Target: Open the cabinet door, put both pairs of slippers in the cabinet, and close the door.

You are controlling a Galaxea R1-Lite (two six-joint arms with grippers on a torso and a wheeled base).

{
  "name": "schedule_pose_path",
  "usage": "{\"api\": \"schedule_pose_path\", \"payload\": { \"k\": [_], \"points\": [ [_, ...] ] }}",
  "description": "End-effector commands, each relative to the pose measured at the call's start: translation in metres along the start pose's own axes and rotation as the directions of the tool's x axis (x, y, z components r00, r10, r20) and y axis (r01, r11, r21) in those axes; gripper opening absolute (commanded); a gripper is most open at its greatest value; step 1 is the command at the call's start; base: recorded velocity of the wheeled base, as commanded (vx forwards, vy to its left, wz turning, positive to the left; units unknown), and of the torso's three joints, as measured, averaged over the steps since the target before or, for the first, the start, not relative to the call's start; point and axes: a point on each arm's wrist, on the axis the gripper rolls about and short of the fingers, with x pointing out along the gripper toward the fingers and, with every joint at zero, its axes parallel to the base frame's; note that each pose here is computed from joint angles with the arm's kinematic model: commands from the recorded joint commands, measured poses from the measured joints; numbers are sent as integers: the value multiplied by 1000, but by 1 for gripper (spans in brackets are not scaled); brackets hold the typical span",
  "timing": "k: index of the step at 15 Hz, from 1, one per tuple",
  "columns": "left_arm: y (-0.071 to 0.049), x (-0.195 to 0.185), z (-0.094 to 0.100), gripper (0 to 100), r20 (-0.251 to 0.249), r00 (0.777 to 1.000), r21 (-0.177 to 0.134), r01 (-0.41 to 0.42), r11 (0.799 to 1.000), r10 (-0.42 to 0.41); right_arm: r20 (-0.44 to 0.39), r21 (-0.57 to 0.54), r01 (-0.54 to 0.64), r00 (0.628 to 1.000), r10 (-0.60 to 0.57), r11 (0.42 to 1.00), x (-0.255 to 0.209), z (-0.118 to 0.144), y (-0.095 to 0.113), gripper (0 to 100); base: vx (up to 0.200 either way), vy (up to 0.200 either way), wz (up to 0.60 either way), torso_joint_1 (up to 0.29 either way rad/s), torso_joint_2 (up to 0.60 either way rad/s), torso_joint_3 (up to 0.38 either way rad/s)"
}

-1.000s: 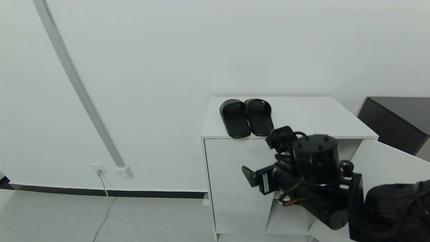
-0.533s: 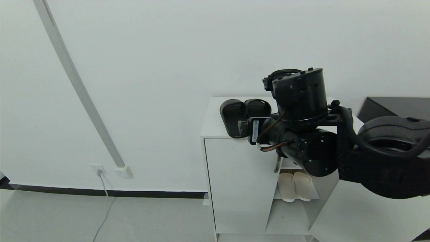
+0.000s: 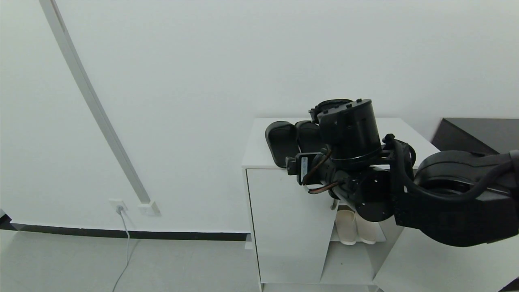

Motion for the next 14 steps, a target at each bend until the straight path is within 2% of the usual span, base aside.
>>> {"api": "schedule_pose_path", "payload": {
  "k": [1, 6, 10, 12, 14],
  "points": [
    [0, 0, 0, 0, 2, 1000, 0, -1, 1000, 1, -10, -5, 8, 1000, -8, 1000, 3, -4, -2, 100, 200, 0, 0, -17, -2, 2],
    [0, 0, 0, 0, 1, 1000, -1, -1, 1000, 1, -14, -8, 26, 1000, -26, 1000, 20, -18, -2, 100, 200, 0, 0, 5, 4, 0],
    [0, 0, 0, 0, -1, 1000, 0, 1, 1000, -1, 47, -27, 20, 999, -19, 999, 42, -27, 0, 100, 0, 0, 0, 0, 0, 0],
    [0, 0, 0, 0, 1, 1000, 0, -1, 1000, 1, 73, -57, -16, 997, 20, 998, 61, -33, -1, 100, 0, 0, 0, 0, 0, 0],
    [0, 0, 0, 0, 1, 1000, -1, -1, 1000, 1, 78, -63, -8, 997, 13, 998, 79, -38, -5, 100, 0, 0, 0, 0, 0, 0]
  ]
}}
